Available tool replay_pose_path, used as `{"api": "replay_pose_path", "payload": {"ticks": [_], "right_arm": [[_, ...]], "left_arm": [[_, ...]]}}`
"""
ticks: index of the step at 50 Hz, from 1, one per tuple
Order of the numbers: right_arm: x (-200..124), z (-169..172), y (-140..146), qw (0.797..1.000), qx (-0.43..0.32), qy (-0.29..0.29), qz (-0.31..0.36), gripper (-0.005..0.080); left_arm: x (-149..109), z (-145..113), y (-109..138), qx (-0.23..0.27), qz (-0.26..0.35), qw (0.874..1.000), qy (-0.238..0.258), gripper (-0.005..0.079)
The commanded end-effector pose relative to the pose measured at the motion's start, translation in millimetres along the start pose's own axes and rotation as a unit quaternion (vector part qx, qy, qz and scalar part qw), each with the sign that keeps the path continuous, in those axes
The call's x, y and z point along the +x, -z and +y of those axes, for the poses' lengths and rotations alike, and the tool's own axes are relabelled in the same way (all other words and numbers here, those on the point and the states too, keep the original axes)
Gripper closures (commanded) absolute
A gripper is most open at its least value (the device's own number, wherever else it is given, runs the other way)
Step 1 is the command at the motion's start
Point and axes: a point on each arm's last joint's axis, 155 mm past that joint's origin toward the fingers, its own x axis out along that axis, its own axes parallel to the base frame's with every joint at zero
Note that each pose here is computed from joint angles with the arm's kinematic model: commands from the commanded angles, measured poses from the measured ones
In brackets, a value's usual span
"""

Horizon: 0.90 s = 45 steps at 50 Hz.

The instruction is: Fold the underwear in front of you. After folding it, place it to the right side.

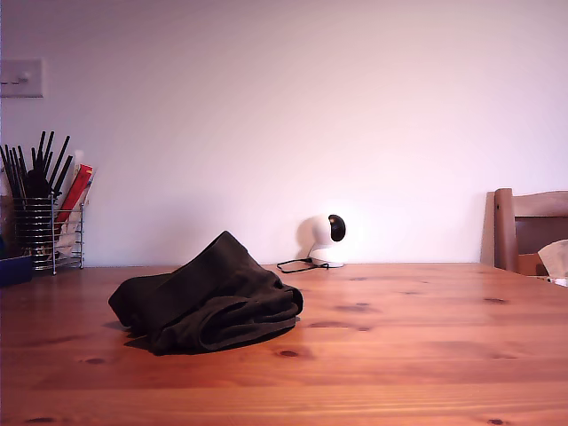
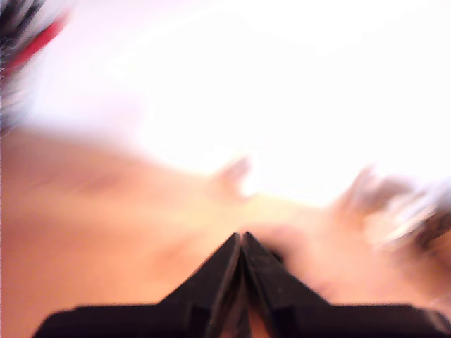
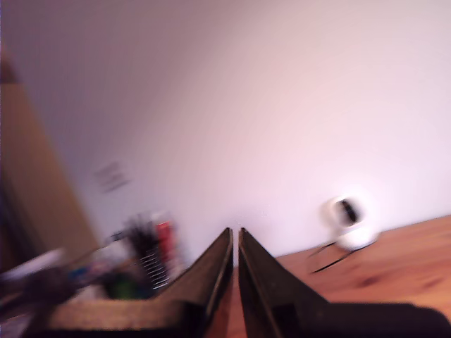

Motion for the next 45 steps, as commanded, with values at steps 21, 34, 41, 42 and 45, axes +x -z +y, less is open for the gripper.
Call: {"api": "replay_pose_path", "payload": {"ticks": [21, 34, 41, 42, 45], "right_arm": [[6.0, 41.8, 41.9, 0.98, 0.077, -0.09, 0.158, 0.0765], [29.5, 37.0, 66.1, 0.959, 0.109, -0.085, 0.247, 0.0765], [50.5, 37.4, 78.2, 0.944, 0.116, -0.094, 0.296, 0.0765], [54.2, 38.4, 78.5, 0.942, 0.118, -0.095, 0.3, 0.0765], [66.1, 41.0, 79.6, 0.936, 0.122, -0.1, 0.314, 0.0764]], "left_arm": [[1.4, -44.1, 45.3, -0.054, 0.115, 0.984, 0.125, 0.0763], [17.1, -47.8, 47.4, -0.044, 0.152, 0.977, 0.14, 0.0763], [33.2, -50.7, 45.1, -0.019, 0.185, 0.97, 0.156, 0.0763], [36.3, -51.4, 44.6, -0.012, 0.189, 0.969, 0.16, 0.0763], [45.7, -53.4, 43.5, 0.007, 0.203, 0.964, 0.174, 0.0763]]}}
